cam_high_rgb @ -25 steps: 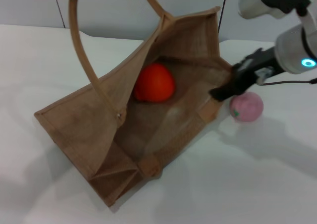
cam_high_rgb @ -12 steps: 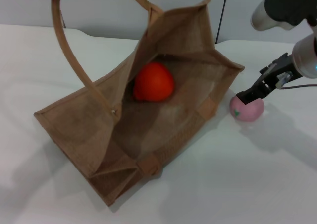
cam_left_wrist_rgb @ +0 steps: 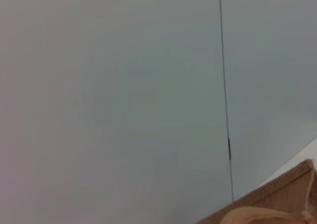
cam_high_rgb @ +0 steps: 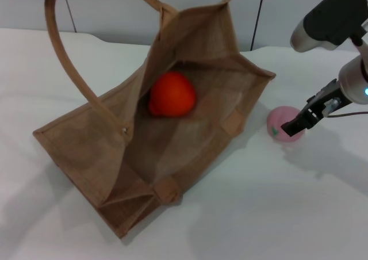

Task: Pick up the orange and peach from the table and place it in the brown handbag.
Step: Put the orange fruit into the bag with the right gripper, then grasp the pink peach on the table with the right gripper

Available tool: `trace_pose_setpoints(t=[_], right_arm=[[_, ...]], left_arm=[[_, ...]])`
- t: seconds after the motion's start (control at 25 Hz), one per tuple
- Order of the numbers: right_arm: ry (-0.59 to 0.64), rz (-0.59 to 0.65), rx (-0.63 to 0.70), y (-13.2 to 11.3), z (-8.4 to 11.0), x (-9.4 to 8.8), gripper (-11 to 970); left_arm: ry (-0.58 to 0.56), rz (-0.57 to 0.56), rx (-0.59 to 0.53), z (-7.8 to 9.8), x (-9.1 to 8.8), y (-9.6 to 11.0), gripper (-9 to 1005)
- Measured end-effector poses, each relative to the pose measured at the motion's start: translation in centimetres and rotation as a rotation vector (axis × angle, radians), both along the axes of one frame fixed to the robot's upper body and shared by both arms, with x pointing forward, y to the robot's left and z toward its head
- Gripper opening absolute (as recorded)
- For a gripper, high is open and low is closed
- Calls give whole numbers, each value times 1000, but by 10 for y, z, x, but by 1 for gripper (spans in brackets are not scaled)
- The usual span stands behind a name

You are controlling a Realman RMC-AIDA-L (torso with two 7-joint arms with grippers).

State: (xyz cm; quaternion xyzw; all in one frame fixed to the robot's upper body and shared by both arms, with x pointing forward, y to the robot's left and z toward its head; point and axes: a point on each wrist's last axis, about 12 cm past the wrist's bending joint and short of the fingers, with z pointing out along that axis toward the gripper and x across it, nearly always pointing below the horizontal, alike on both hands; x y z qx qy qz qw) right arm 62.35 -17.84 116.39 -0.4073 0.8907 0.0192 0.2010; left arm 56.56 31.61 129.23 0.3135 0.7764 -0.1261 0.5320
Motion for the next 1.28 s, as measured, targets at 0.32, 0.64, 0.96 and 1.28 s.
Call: trace_pose_setpoints(t=[0.32,0.64,0.96,1.28], right_arm=[[1,-7,-9,2,-10,7,892],[28,-3,-19,7,-22,11,892],[23,13,3,12,-27,13,892],[39,11,7,15,-39,19,893]], left_arm=[[-2,0,2,1,0,0,111],[-1,-9,4,1,1,-3,110],[-1,-19,1,1,4,-5,111],[-2,-25,3,2,5,-7,110]])
